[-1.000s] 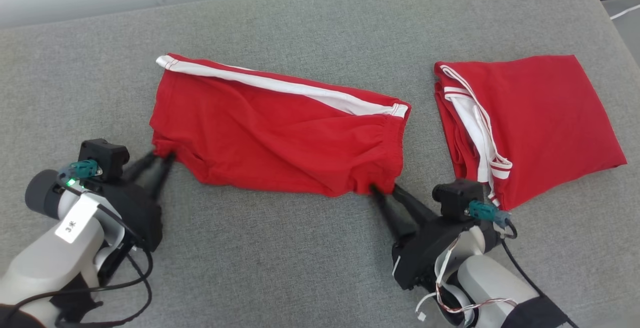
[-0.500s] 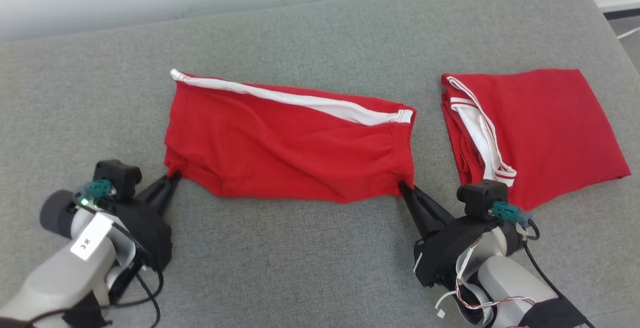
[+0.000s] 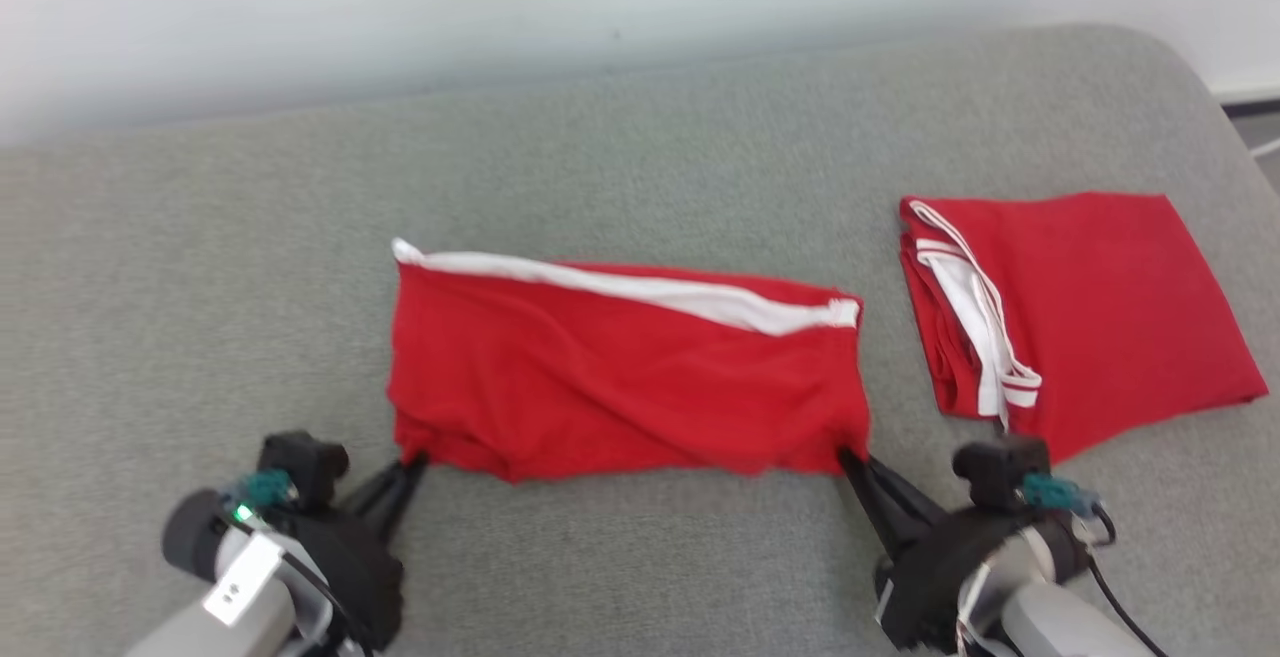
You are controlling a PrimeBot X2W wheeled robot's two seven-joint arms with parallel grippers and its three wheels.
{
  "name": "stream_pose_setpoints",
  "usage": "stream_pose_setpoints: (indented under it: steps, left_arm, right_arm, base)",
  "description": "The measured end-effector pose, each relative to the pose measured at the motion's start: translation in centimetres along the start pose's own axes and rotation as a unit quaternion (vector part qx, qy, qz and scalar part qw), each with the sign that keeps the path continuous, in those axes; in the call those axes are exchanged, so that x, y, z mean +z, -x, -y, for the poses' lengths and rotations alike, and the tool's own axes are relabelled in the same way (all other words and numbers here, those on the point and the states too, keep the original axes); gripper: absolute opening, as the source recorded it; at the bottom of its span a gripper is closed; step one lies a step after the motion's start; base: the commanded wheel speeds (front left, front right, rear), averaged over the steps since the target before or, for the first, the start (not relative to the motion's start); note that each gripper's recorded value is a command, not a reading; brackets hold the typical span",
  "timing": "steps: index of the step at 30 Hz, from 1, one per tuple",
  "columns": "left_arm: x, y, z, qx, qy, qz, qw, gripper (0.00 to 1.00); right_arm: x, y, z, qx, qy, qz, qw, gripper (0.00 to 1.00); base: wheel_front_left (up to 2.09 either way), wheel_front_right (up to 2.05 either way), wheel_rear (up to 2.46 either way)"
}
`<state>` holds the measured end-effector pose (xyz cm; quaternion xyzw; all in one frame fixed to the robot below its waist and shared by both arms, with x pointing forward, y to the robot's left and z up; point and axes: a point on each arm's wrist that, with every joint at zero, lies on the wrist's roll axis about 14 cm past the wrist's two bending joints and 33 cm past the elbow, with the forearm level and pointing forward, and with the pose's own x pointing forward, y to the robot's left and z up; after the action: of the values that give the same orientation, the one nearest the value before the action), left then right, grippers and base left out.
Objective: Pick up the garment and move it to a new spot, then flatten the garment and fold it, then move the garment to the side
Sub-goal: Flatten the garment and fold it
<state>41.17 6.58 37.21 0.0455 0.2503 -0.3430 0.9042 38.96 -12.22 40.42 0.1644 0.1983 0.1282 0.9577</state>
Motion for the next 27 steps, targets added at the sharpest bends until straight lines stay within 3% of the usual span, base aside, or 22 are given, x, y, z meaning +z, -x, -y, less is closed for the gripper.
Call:
stream_pose_setpoints:
  steps: [15,27]
  left_arm:
    - [-2.6,5.3,2.4,0.028,0.030,0.005,0.999,0.00]
    - [-3.9,9.2,1.5,0.085,0.046,0.021,0.995,0.00]
  right_arm:
    - [-2.5,2.5,-2.7,0.055,0.007,-0.040,0.998,0.00]
    - [-2.3,3.1,-5.0,0.097,0.039,-0.054,0.993,0.00]
  base:
    - [0.00,0.00,0.00]
    - [0.00,0.00,0.00]
